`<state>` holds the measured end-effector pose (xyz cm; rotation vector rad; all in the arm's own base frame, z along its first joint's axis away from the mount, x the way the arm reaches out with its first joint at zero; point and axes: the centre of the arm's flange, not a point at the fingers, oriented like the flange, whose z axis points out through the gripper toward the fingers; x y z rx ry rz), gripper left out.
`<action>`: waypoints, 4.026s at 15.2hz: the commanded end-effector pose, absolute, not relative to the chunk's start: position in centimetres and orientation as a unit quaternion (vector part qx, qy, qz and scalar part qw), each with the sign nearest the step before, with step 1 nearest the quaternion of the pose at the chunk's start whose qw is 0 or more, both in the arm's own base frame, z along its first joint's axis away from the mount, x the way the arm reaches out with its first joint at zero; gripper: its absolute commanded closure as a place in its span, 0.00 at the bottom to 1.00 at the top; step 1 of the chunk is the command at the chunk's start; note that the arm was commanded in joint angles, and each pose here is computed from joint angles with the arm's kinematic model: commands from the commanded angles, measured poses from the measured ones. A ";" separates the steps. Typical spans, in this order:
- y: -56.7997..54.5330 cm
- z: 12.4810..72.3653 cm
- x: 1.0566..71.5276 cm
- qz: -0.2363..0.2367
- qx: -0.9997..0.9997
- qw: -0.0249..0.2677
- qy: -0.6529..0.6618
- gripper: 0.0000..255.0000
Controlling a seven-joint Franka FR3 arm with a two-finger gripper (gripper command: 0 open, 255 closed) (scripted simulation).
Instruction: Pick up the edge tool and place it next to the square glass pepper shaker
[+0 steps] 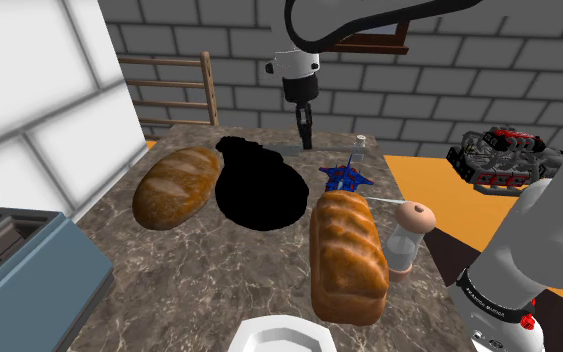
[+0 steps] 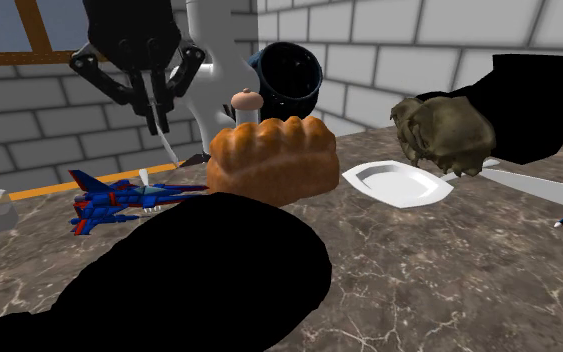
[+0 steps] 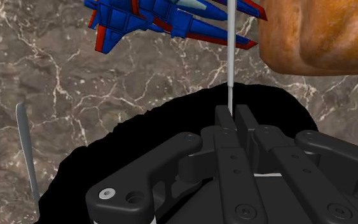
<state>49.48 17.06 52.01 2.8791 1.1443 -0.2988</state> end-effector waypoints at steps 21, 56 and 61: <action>-5.5 49.2 51.0 -0.096 0.925 0.014 0.368 1.00; -5.5 36.5 51.0 -0.096 0.925 0.014 0.368 0.00; -5.1 40.4 51.7 -0.096 0.925 0.014 0.368 0.00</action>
